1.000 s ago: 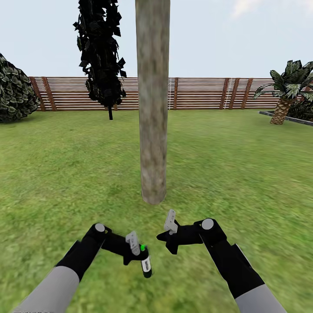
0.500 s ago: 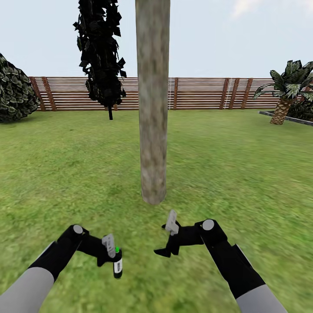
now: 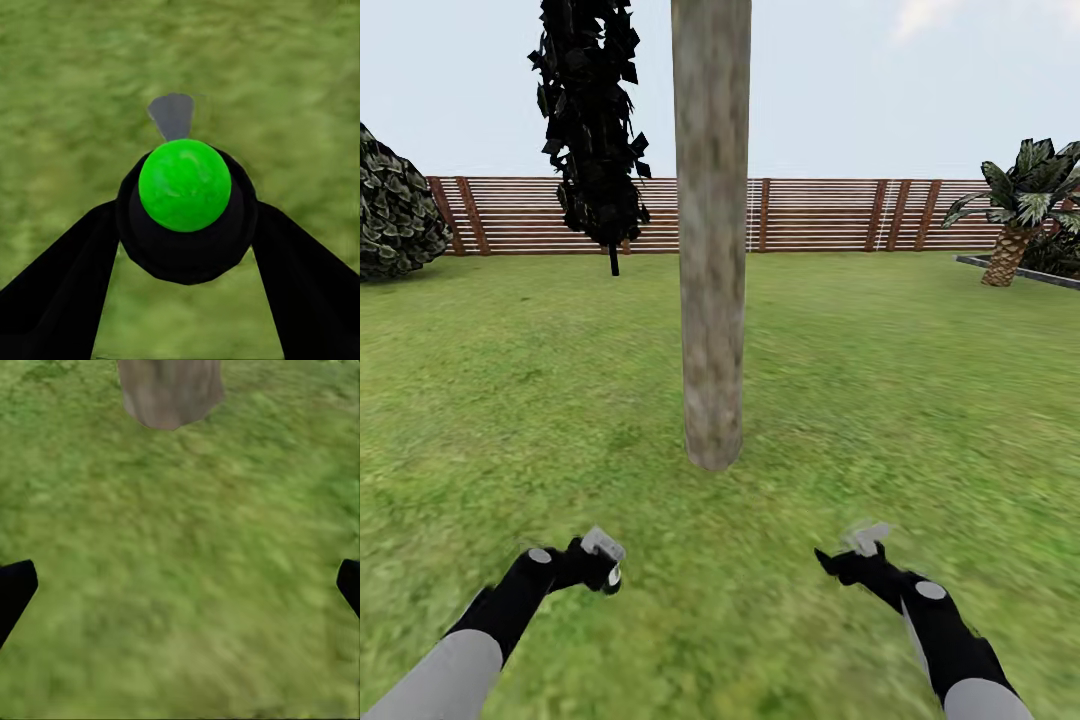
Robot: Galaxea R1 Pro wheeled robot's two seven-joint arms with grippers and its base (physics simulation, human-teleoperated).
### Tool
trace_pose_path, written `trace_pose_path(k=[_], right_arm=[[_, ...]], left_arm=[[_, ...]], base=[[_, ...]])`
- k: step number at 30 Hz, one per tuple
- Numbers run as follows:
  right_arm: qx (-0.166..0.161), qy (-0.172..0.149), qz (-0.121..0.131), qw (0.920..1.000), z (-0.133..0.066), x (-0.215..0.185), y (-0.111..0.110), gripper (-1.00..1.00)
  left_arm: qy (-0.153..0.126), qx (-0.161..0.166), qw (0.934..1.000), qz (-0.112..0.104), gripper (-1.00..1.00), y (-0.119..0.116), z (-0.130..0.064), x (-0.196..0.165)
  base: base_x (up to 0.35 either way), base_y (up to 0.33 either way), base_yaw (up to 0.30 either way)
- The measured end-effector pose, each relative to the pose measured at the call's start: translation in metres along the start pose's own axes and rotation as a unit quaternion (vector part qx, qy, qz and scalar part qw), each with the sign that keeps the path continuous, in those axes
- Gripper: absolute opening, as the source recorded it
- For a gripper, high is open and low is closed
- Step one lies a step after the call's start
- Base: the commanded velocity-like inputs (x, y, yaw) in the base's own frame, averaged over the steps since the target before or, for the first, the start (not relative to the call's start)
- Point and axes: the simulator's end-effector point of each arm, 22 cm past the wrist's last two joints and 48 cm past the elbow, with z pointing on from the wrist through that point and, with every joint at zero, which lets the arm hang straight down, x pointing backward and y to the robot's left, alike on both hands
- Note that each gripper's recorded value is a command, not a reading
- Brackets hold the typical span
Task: In the garden, pick up the pesticide atomizer on the floor and spray pesticide onto both trees until each tree trunk is fully covered.
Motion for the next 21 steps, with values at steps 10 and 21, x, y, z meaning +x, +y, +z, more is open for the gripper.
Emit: trace_pose_path(k=[10,21], right_arm=[[0.216,-0.045,0.030,0.9749,-0.042,0.072,-0.075,1.00],[0.197,-0.084,0.022,0.9765,-0.056,0.113,-0.037,1.00]], left_arm=[[-0.048,-0.143,0.9765,-0.155,-1.00,-0.015,0.027,-0.010],[-0.051,-0.171,0.9636,-0.199,-1.00,-0.022,0.028,0.016]], base=[[0.000,0.000,0.000],[0.000,0.000,0.000]])
